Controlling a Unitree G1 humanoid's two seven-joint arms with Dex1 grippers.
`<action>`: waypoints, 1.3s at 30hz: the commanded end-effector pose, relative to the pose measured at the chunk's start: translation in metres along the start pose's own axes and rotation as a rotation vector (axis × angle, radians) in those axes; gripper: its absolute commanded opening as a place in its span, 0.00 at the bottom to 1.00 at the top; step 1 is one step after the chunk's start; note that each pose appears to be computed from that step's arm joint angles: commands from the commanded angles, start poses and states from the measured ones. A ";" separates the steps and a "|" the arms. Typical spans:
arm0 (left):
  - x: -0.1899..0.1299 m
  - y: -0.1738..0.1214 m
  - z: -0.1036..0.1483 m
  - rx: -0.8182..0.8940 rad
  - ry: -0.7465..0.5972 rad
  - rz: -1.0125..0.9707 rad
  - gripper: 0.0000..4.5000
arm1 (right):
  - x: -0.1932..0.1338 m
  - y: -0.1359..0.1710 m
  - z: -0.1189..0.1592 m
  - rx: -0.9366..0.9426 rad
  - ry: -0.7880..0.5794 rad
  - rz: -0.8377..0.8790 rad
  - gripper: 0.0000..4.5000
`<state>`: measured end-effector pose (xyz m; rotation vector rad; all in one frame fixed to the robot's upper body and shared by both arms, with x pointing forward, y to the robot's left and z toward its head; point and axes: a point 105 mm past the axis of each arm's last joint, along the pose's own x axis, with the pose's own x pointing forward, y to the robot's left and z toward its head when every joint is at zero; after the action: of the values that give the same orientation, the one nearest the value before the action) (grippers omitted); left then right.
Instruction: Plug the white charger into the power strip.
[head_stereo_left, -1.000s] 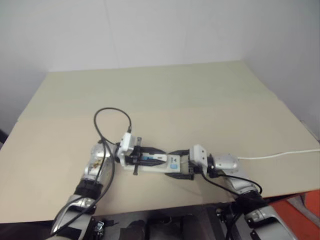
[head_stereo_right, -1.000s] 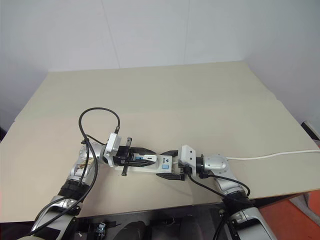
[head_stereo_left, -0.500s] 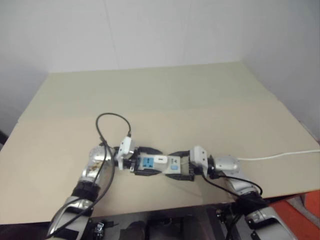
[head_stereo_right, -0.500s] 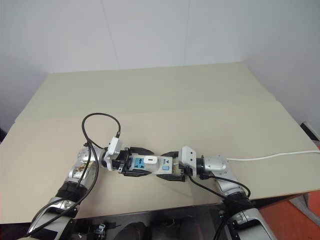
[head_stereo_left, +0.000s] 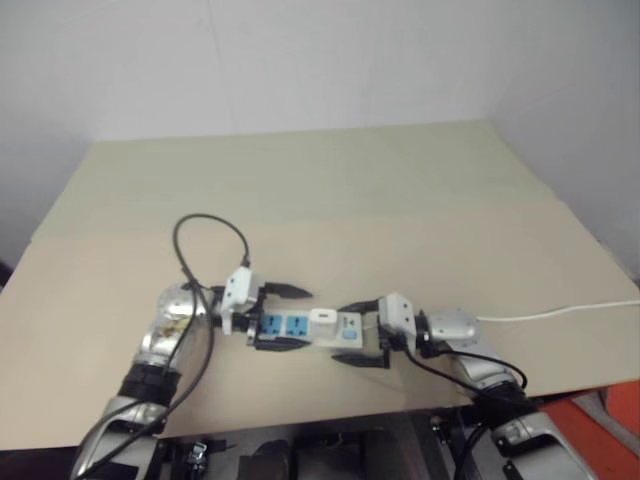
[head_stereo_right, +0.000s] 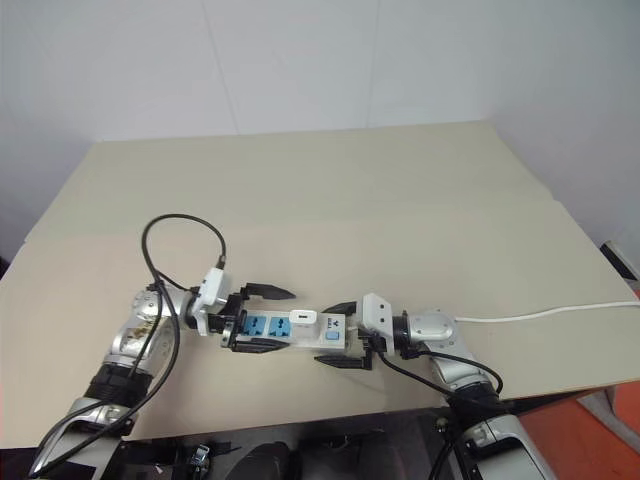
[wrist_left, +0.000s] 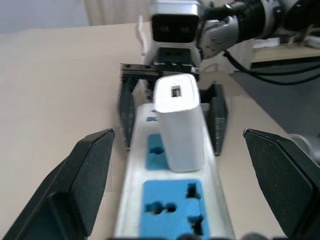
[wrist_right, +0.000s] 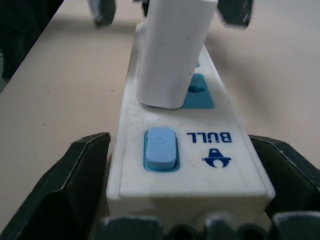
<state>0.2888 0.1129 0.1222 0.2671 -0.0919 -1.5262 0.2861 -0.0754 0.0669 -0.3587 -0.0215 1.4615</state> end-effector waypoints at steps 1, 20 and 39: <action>-0.020 0.005 0.034 0.085 -0.043 0.072 1.00 | -0.009 -0.004 0.006 -0.008 -0.010 -0.007 1.00; -0.081 -0.025 0.051 0.148 0.384 0.130 1.00 | -0.138 0.002 0.049 -0.124 0.141 -0.104 1.00; -0.087 -0.016 0.049 0.048 0.363 0.135 1.00 | -0.135 0.015 0.052 0.002 0.163 -0.225 1.00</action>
<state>0.2567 0.1918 0.1694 0.5253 0.1486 -1.3211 0.2454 -0.1971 0.1303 -0.4633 0.1187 1.2158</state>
